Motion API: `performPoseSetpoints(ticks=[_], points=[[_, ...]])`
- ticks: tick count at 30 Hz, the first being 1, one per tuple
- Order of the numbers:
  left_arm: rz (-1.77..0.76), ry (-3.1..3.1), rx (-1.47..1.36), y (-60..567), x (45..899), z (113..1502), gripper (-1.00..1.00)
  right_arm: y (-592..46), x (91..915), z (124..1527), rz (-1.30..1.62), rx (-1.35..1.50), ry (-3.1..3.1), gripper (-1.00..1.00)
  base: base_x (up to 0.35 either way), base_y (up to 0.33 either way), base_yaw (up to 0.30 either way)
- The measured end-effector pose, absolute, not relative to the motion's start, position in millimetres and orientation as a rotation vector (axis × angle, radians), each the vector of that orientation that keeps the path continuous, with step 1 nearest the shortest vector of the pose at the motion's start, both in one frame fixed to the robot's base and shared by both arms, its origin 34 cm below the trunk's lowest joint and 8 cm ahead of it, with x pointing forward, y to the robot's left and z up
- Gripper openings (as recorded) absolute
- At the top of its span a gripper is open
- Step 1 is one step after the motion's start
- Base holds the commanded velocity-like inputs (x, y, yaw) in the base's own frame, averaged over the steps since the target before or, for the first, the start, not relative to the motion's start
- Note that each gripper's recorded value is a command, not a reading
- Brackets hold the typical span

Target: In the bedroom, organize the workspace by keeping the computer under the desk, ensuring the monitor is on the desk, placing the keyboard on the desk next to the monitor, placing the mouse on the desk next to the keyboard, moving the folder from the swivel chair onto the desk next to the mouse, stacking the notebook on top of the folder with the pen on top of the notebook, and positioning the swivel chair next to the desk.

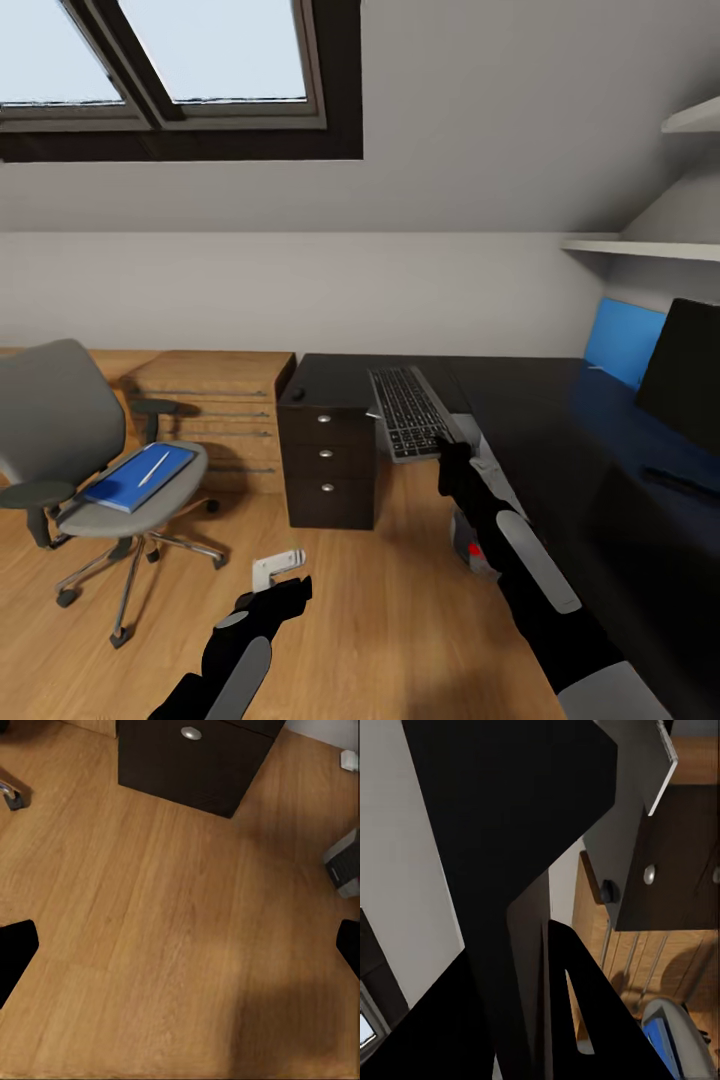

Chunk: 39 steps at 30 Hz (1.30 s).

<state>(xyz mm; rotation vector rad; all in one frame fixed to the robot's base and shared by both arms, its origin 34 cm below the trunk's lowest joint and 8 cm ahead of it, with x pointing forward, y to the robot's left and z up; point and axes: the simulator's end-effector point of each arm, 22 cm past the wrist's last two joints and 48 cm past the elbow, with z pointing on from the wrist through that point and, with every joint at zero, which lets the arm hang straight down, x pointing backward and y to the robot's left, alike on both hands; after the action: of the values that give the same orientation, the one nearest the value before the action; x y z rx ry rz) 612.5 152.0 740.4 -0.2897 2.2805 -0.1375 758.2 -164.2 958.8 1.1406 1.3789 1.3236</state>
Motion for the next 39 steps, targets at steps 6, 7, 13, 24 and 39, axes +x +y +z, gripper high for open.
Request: performPoseSetpoints(ticks=[6,7,13,24,39], points=[[-0.138,2.28,-0.288,151.7,613.2,751.0,1.0,-166.3,759.1,966.2,1.315,1.147,1.386,-1.0,-0.297,-0.221,-0.024],[-0.138,2.281,-0.288,151.8,613.2,752.3,1.0,-166.3,759.2,967.8,1.314,1.147,1.386,-1.0,-0.295,-0.221,-0.1],[-0.128,2.3,-0.288,153.4,611.0,753.8,1.0,-166.9,760.3,975.5,1.312,1.151,1.389,-1.0,-0.295,-0.221,-0.137],[-0.12,2.308,-0.29,155.4,611.0,767.5,1.0,-166.7,762.0,990.2,1.314,1.152,1.39,-1.0,-0.294,-0.221,-0.084],[-0.121,2.308,-0.291,155.5,611.0,791.0,1.0,-167.0,762.7,1002.7,1.303,1.17,1.408,-1.0,-0.294,-0.221,0.0]])
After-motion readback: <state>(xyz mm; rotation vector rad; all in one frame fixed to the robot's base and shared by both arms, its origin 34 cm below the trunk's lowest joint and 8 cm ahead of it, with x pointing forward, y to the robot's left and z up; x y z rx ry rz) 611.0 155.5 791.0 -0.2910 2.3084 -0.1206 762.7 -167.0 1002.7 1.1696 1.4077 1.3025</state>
